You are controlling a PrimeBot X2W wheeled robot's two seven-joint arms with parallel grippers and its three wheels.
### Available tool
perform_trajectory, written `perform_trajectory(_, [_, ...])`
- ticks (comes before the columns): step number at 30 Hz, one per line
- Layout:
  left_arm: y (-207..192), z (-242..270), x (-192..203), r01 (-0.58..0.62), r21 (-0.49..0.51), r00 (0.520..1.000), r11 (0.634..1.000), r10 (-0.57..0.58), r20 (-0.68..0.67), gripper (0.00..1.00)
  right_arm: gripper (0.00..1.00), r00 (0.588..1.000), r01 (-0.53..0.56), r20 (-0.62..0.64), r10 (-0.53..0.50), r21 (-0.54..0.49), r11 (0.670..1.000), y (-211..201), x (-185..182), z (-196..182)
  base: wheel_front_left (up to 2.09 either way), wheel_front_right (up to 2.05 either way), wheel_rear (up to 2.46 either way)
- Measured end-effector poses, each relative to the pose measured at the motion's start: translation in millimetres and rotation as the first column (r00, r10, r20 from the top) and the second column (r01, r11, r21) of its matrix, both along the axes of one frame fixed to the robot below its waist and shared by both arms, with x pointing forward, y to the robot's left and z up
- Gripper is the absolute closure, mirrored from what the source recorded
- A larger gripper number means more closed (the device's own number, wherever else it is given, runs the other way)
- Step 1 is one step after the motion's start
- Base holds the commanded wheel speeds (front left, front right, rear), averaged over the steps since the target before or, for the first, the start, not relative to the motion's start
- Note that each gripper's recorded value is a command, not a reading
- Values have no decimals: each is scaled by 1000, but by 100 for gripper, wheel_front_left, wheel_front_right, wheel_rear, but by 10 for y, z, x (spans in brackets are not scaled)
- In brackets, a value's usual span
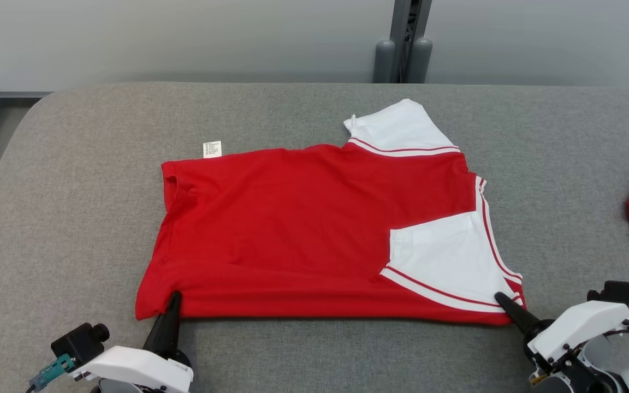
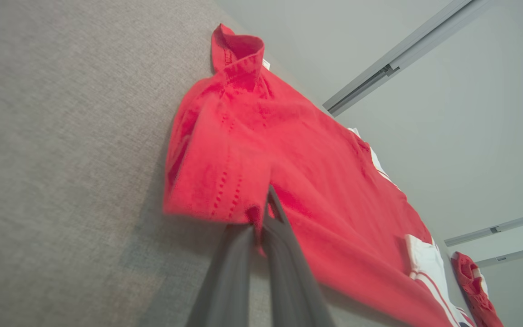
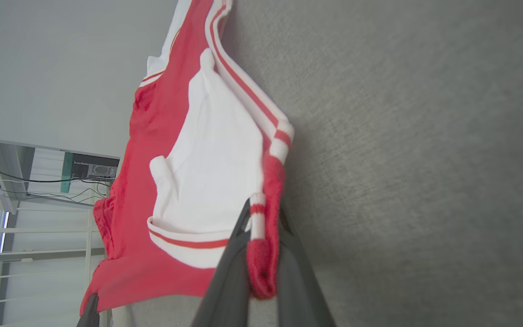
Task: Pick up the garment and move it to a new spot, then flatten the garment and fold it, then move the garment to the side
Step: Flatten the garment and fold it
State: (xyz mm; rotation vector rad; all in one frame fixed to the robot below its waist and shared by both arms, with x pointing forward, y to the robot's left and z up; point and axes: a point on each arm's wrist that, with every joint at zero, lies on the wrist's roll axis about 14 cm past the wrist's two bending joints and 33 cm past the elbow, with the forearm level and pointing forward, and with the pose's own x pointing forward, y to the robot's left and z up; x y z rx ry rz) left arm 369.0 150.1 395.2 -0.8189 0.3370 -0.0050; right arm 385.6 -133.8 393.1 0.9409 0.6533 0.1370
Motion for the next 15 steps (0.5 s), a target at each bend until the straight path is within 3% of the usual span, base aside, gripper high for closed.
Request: perform_trajectory(15, [57,-125,-287,8,16,999,1000,-7,-45,100,100,999,-2,-44,3,16,1000,39,-446,-53,0,0,0])
